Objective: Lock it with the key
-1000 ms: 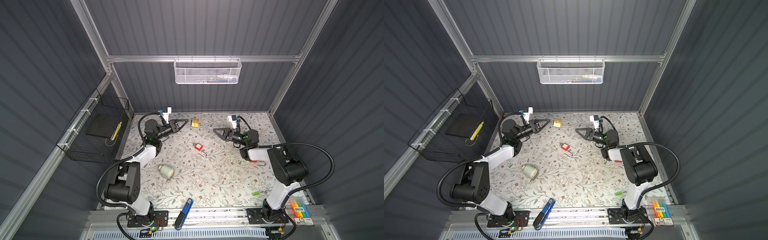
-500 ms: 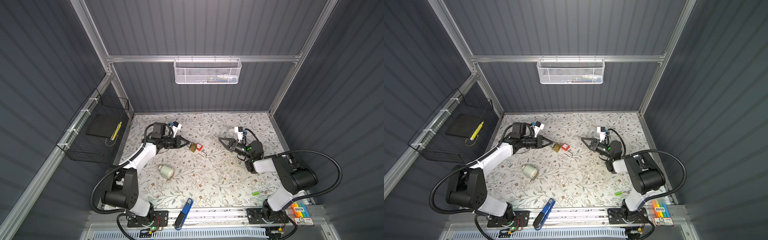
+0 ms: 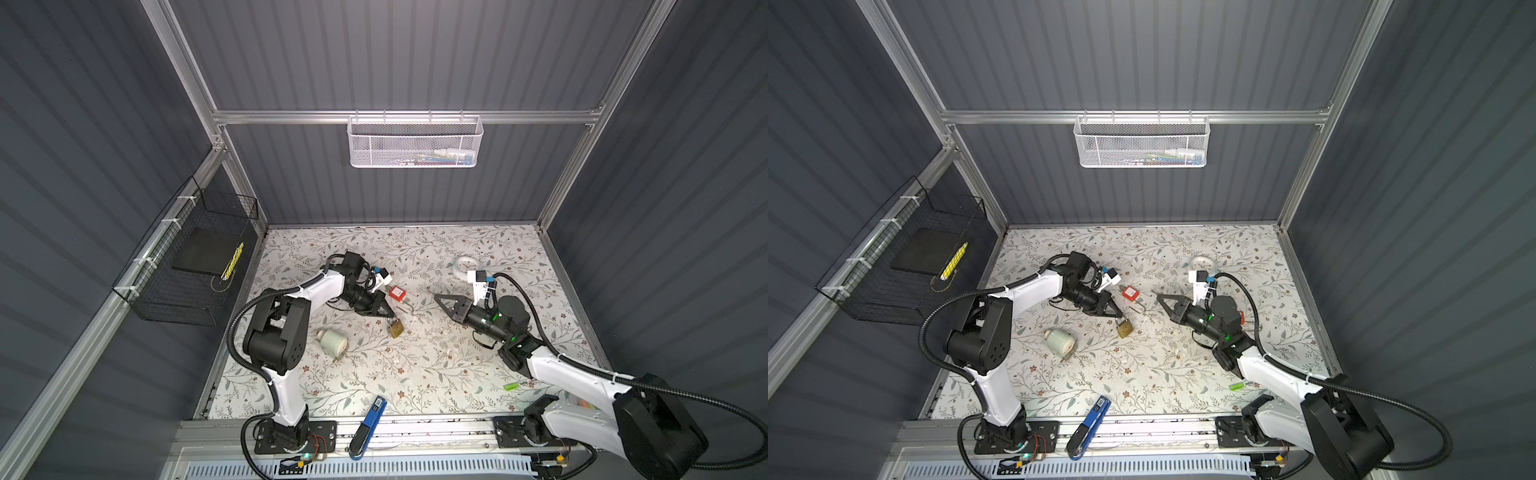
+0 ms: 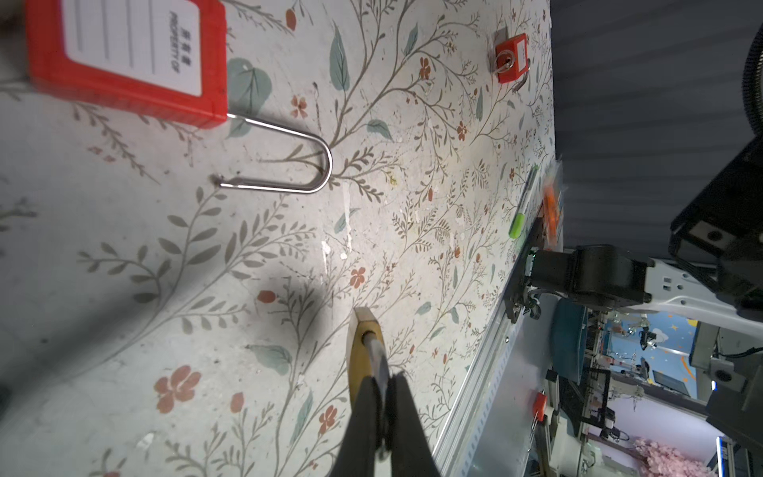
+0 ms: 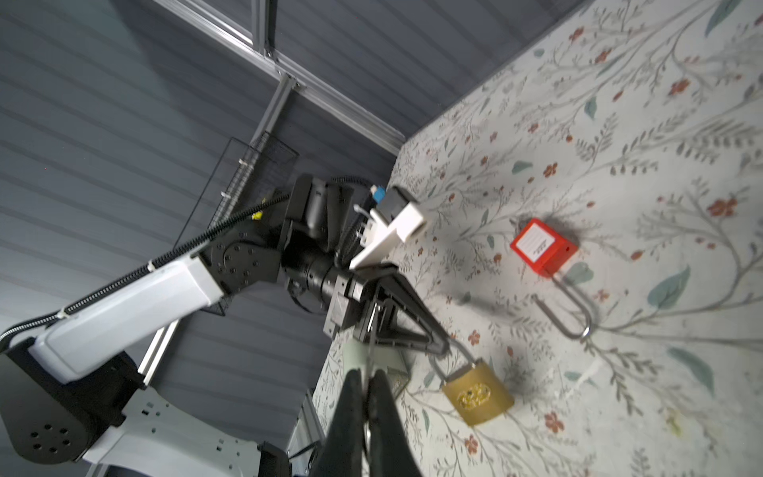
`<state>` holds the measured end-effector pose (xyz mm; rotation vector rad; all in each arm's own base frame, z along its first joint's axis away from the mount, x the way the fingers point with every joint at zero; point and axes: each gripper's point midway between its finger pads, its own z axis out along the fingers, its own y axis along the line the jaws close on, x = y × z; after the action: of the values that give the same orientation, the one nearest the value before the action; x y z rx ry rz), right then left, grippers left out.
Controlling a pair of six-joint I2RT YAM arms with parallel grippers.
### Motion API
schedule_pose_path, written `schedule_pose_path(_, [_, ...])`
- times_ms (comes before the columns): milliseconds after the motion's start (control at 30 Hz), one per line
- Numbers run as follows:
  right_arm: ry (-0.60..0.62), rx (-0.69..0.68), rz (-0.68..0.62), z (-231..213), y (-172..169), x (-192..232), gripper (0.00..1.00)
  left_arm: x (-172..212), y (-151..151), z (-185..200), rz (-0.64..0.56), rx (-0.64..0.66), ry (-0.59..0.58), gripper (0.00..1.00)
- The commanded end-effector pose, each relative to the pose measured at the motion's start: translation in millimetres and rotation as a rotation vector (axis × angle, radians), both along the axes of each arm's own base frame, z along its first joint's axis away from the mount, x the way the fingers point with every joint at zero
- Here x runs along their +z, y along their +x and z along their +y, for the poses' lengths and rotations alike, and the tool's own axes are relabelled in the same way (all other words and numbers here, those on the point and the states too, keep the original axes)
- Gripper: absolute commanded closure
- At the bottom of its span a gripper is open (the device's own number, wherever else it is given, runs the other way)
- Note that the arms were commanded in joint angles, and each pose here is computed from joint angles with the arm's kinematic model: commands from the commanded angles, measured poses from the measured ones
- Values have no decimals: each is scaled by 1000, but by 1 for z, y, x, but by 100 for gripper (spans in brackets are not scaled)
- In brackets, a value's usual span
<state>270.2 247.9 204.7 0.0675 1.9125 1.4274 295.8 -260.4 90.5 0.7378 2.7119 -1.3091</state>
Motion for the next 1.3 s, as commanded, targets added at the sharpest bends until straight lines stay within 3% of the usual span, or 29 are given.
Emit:
schedule_pose_path(0, [-118, -104, 89, -8, -4, -29, 100, 2, -14, 3, 34, -71, -11, 100])
schedule_pose_path(333, [-33, -214, 254, -10, -22, -34, 100, -19, -12, 4, 45, -111, 28, 100])
schedule_pose_path(433, [2, -261, 290, -13, -26, -34, 100, -24, -11, 6, 33, -114, 46, 89])
schedule_pose_path(500, [14, -270, 304, -12, -29, -30, 100, -25, -10, 7, 24, -115, 51, 75])
schedule_pose_path(667, [38, -282, 329, -3, -33, -21, 100, -29, -3, 4, 21, -107, 49, 57])
schedule_pose_path(933, [65, -284, 379, 10, -35, -33, 100, -34, 12, -4, 2, -83, 29, 53])
schedule_pose_path(1267, [108, -394, 457, 1, -33, -52, 100, -30, 26, -19, -14, -50, -17, 57])
